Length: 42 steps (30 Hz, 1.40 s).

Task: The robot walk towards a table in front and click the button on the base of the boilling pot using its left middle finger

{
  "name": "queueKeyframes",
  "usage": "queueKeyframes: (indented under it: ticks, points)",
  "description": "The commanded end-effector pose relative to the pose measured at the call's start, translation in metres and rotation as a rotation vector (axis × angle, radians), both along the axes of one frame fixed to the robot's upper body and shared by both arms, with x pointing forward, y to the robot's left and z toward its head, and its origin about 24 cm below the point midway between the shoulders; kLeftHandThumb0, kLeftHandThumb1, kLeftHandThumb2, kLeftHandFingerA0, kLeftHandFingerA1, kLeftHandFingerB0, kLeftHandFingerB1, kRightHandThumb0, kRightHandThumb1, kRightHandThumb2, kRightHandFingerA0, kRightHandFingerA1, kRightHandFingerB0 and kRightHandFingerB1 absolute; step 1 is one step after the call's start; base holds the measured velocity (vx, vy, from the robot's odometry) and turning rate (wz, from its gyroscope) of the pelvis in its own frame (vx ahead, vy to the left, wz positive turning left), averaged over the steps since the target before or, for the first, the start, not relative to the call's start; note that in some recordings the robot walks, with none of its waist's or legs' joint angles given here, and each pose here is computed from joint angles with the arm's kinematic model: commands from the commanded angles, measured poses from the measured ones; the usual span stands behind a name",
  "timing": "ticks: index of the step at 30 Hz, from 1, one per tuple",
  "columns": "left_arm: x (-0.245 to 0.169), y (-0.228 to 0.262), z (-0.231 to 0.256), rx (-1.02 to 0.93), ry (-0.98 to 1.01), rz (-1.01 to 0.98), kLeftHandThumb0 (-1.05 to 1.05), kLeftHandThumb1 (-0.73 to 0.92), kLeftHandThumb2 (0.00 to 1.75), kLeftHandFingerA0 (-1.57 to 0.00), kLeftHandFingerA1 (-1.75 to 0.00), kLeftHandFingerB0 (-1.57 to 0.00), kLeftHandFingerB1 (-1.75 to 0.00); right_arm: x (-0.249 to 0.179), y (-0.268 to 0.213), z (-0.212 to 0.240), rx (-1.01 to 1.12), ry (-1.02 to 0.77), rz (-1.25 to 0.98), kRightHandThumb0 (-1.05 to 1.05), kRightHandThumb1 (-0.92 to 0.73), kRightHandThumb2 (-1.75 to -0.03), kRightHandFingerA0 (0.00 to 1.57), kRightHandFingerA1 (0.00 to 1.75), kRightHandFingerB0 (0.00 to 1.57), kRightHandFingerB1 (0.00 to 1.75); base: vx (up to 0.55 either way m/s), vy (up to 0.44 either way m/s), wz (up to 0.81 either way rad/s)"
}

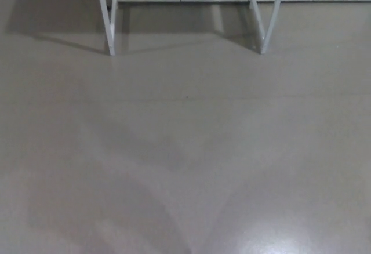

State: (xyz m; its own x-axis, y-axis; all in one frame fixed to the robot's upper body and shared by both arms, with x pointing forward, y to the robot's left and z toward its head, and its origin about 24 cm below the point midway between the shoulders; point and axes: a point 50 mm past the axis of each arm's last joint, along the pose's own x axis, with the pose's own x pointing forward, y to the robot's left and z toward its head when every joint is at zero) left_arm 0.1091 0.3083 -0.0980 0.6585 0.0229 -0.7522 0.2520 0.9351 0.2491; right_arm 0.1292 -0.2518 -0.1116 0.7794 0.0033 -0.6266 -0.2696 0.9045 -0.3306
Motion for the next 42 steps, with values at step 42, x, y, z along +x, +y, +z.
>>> queueKeyframes:
  ticks: [42]
  points:
    - [0.0014, 0.0063, -0.0001, 0.092, 0.027, -0.084, -0.27, 0.48, 0.54, -0.43, -0.37, -0.31, -0.32, 0.0038, -0.0004, -0.0038, -0.100, 0.019, 0.078, -0.19, -0.47, -0.53, 0.67, 0.48, 0.49, 0.42, 0.28, 0.000, 0.03]
